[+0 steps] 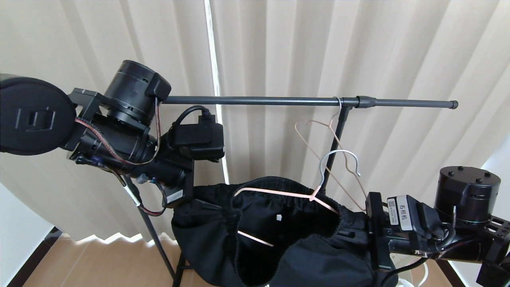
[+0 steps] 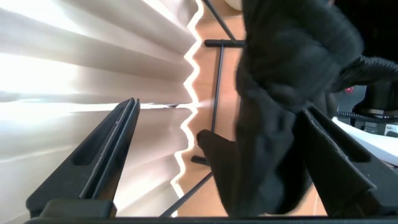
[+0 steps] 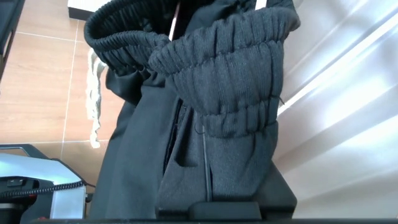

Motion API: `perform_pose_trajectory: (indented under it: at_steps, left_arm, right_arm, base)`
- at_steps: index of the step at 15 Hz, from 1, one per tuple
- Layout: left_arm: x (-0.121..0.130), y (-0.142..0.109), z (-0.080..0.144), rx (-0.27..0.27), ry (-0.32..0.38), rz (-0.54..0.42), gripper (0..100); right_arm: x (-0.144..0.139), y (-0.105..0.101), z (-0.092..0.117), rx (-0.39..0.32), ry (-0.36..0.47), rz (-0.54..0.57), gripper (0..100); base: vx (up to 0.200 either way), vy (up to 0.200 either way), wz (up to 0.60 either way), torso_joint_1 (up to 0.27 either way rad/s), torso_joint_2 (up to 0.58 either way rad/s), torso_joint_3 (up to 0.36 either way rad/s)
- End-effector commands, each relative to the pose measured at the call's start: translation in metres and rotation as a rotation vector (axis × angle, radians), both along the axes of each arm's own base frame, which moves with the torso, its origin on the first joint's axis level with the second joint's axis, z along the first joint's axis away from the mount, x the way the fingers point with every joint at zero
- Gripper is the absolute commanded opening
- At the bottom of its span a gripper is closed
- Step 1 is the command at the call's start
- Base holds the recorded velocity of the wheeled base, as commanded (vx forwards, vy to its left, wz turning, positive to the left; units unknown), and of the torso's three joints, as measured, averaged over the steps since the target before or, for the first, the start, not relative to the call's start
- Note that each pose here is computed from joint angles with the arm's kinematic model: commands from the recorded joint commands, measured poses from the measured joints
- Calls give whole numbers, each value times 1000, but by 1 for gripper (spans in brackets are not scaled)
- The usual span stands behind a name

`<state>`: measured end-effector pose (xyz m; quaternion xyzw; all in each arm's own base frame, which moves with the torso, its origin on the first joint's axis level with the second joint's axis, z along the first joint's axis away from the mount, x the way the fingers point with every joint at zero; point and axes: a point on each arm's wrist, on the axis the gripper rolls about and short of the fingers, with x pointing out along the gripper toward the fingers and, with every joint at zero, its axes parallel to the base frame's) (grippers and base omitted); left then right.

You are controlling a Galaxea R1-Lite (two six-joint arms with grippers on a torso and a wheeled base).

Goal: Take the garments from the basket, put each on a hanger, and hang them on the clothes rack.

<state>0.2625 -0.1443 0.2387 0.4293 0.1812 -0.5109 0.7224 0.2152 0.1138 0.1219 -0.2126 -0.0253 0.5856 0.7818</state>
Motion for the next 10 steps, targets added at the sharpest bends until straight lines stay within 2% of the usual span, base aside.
perform_pose_trajectory:
  at_steps: [1, 6, 10]
  left_arm:
    - [7, -6, -5, 9, 12, -5, 100]
    - [13, -23, -8, -23, 60, 8, 100]
    - [17, -28, -14, -24, 78, 3, 100]
  right_arm:
    - [-4, 1, 3, 5, -11, 12, 0]
    - [-6, 3, 3, 4, -12, 21, 0]
    - [-7, 3, 3, 4, -12, 23, 0]
  base:
    - [0, 0, 0, 0, 0, 0]
    - [0, 0, 0, 0, 0, 0]
    - [0, 0, 0, 0, 0, 0]
